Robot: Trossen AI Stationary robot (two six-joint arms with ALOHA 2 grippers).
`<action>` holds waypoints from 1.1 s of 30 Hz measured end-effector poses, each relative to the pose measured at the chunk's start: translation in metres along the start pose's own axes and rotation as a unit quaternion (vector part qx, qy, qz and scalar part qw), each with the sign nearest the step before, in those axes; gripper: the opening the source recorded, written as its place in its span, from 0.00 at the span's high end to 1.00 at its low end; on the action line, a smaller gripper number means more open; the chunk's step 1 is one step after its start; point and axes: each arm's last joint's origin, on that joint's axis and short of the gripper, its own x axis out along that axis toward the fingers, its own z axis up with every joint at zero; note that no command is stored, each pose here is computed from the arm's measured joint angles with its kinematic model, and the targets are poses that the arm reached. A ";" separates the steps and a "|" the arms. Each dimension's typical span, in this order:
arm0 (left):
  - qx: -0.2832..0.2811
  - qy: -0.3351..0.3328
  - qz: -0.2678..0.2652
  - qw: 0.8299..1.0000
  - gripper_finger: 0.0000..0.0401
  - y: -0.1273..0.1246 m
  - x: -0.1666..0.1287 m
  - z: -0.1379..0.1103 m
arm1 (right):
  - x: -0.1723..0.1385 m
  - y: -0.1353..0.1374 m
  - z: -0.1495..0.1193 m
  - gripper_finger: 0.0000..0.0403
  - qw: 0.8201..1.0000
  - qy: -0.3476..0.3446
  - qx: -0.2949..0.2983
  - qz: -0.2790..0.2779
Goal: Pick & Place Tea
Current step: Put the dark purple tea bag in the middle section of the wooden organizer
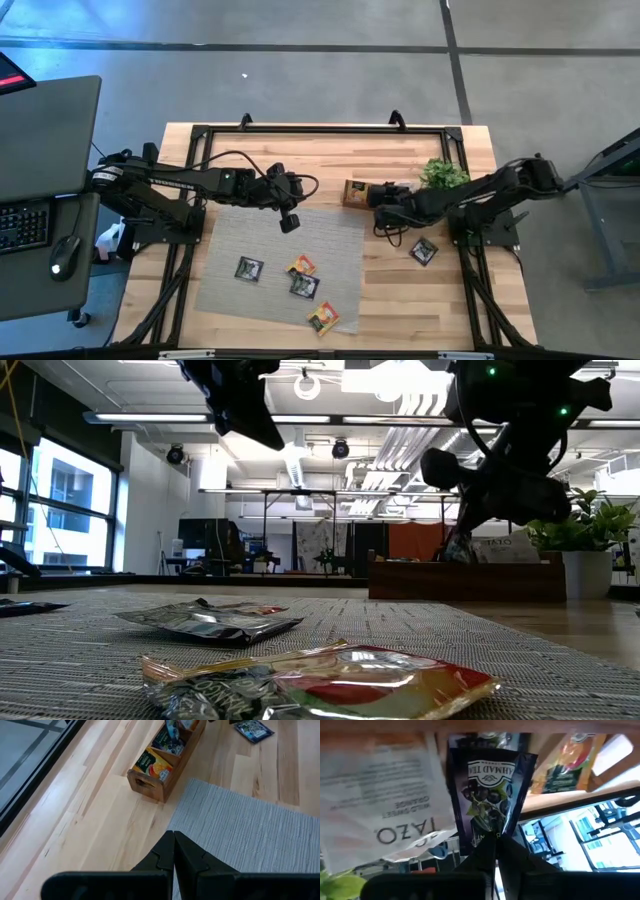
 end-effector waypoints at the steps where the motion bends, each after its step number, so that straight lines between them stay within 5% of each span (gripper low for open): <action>1: 0.000 0.001 0.000 1.000 1.00 0.000 0.000 0.000 | 0.000 -0.001 0.000 0.97 1.000 0.000 0.003 -0.003; 22: 0.003 0.008 0.001 1.000 1.00 0.000 0.000 -0.002 | 0.000 -0.007 0.000 0.67 0.996 0.000 0.080 -0.028; 28: 0.003 0.008 0.001 1.000 1.00 0.000 0.000 -0.002 | 0.000 -0.009 0.001 0.66 0.996 -0.010 0.087 -0.032; 33: 0.003 0.009 0.000 1.000 1.00 0.000 0.000 -0.002 | -0.001 -0.011 0.006 0.70 0.983 -0.102 0.153 -0.030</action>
